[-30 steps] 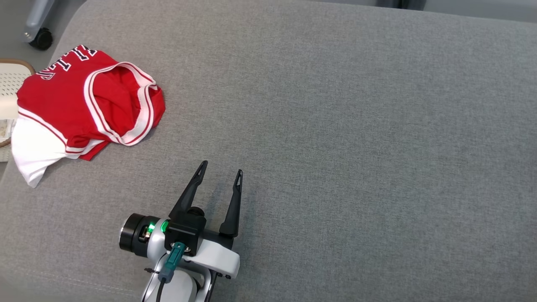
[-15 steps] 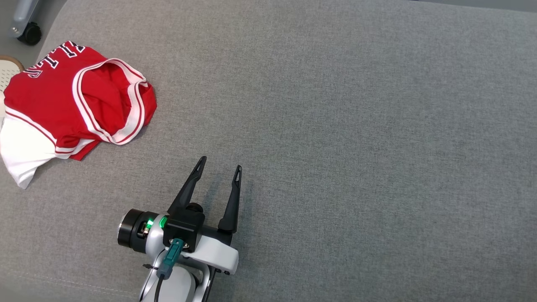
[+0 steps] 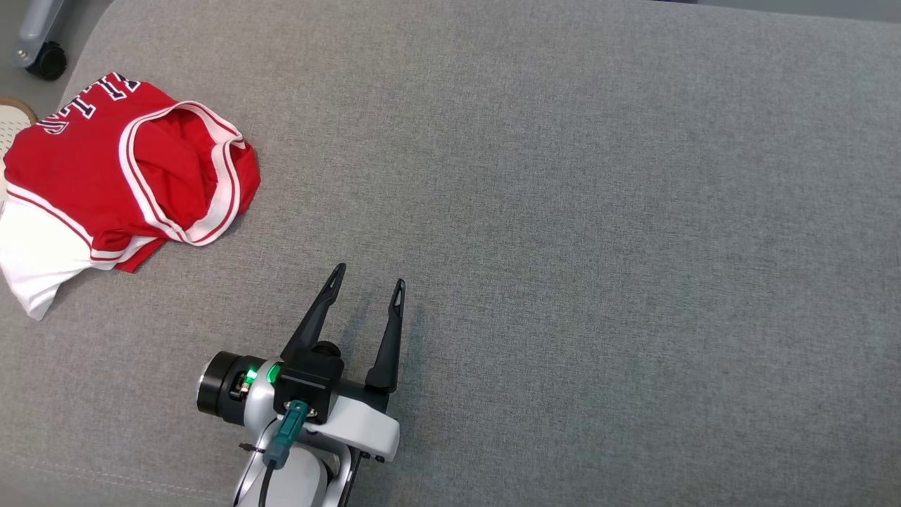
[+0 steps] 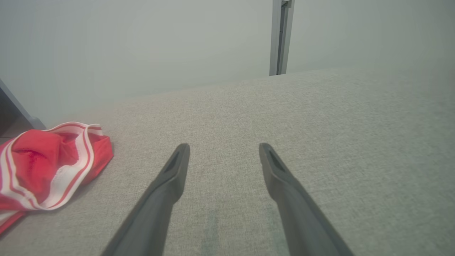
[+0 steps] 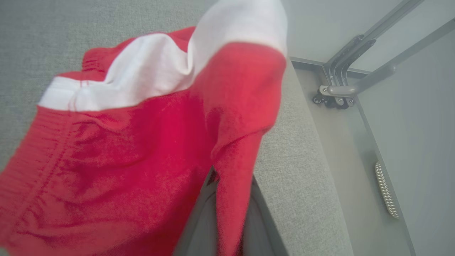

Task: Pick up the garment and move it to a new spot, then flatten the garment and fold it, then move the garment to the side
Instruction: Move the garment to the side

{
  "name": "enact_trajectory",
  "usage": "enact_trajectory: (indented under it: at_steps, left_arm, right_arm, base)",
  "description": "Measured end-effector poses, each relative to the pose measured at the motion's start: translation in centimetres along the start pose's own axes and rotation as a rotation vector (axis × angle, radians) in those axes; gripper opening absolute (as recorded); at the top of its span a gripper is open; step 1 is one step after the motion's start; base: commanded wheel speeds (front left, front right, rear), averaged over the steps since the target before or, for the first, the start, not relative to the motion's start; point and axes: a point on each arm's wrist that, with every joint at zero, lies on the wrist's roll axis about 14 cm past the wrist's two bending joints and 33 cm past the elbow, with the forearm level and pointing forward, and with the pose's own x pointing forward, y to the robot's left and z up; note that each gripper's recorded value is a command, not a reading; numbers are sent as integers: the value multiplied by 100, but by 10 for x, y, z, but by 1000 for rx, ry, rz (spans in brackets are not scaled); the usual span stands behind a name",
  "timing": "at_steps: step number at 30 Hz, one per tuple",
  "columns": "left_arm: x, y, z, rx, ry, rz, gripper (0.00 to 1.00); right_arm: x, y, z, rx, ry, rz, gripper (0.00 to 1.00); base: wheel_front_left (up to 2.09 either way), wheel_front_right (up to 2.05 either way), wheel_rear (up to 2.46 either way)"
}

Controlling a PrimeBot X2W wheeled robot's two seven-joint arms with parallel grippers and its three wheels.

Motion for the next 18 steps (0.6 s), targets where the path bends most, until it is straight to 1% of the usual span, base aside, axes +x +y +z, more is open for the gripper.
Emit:
enact_trajectory:
  at_steps: [1,3,12,18]
  left_arm:
    - [0,0,0,0,0,-2,100]
    - [0,-1,0,0,0,-6,100]
    - [-2,-2,2,4,-6,-7,100]
    - [-2,-2,5,5,-13,-8,100]
  right_arm:
    - [0,5,1,17,-5,9,100]
    - [0,12,0,22,-8,24,100]
    - [-2,19,4,51,-23,40,100]
    - [-5,19,10,36,-37,44,100]
  base:
    - [0,0,0]
    - [0,0,0]
    - [0,0,0]
    - [0,0,0]
